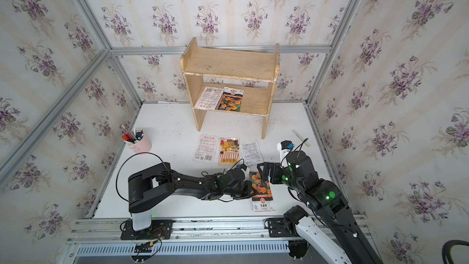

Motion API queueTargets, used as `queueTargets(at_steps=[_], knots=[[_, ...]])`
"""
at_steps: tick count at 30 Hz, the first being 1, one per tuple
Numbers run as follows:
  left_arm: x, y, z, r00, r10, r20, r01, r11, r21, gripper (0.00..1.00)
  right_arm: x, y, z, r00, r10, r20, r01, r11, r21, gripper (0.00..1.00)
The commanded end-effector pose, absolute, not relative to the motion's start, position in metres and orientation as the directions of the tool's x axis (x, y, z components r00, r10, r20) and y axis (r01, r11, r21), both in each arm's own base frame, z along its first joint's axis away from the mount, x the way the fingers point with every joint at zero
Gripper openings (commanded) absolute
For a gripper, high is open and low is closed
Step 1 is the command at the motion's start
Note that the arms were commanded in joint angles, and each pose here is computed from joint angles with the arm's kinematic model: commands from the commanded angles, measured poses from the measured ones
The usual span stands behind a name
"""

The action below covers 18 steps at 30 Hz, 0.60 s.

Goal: Take the seed bag off the shelf
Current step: Place the seed packet at the center of the board.

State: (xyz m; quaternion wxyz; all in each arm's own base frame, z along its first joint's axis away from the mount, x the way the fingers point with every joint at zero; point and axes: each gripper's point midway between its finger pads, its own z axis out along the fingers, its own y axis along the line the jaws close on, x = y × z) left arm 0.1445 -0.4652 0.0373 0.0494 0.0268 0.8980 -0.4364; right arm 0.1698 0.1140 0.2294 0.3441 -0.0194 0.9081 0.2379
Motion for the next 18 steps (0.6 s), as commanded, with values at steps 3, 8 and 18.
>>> queueTargets(at_steps=[3, 8, 18], knots=[[0.145, -0.461, 0.023, -0.996, -0.013, -0.085, 0.056, 0.663, -0.746, 0.09, 0.171, 0.117, 0.234, -0.752, 0.14, -0.644, -0.21, 0.875, 0.436, 1.0], [0.149, -0.457, 0.021, -0.995, -0.02, -0.1, 0.059, 0.683, -0.728, 0.26, 0.17, 0.116, 0.231, -0.752, 0.139, -0.644, -0.209, 0.876, 0.434, 1.0], [0.162, -0.432, 0.023, -0.988, -0.051, -0.146, 0.062, 0.735, -0.675, 0.75, 0.169, 0.118, 0.228, -0.755, 0.151, -0.639, -0.21, 0.866, 0.453, 1.0]])
